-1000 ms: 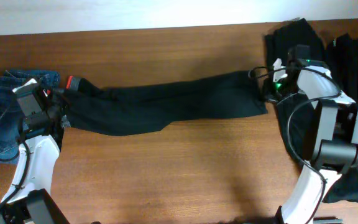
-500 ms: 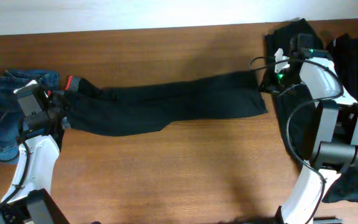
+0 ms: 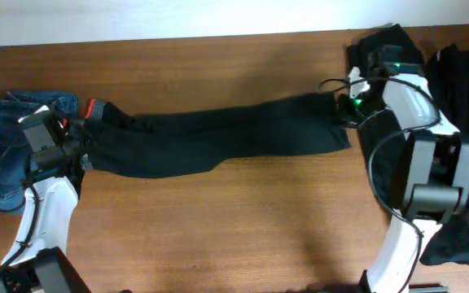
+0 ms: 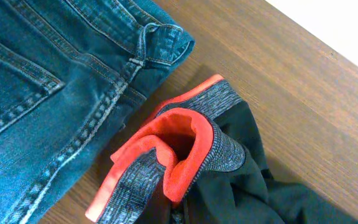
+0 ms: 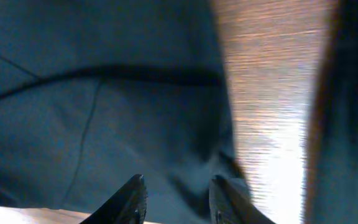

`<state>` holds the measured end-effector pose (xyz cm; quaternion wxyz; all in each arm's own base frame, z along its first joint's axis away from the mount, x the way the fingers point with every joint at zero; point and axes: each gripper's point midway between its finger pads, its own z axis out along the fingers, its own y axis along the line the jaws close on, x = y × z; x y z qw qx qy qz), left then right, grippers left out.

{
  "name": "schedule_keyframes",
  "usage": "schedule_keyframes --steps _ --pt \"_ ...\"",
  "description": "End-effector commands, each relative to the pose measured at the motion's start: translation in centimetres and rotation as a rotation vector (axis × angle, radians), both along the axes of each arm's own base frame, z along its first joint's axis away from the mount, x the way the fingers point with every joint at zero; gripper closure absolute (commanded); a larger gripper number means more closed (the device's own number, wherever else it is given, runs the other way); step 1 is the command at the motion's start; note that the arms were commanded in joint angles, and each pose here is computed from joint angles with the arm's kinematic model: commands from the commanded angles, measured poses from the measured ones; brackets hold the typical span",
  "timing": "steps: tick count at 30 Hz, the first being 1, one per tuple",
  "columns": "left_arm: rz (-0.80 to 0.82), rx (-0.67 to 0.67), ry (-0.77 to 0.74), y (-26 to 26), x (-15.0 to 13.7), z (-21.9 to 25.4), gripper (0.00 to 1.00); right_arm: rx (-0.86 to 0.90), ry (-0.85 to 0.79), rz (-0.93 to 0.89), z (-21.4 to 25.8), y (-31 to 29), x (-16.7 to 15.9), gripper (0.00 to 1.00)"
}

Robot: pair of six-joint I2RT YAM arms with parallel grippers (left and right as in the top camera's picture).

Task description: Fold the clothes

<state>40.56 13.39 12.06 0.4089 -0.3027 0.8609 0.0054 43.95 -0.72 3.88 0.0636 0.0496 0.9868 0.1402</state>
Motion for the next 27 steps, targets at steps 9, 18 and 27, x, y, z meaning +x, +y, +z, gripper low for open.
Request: schedule_keyframes --steps 9,18,27 --pt "-0.001 0.004 0.015 0.0 0.0 -0.4 0.98 -0.037 0.057 0.006 -2.4 -0.5 -0.4 0.71" --pt "0.000 0.015 -0.017 0.2 0.5 0.3 0.98 -0.047 -0.045 0.004 1.2 -0.8 1.9 0.96" --pt "0.010 0.045 -0.088 0.8 1.6 1.6 0.98 -0.071 -0.232 -0.001 6.0 -1.4 6.9 0.96"
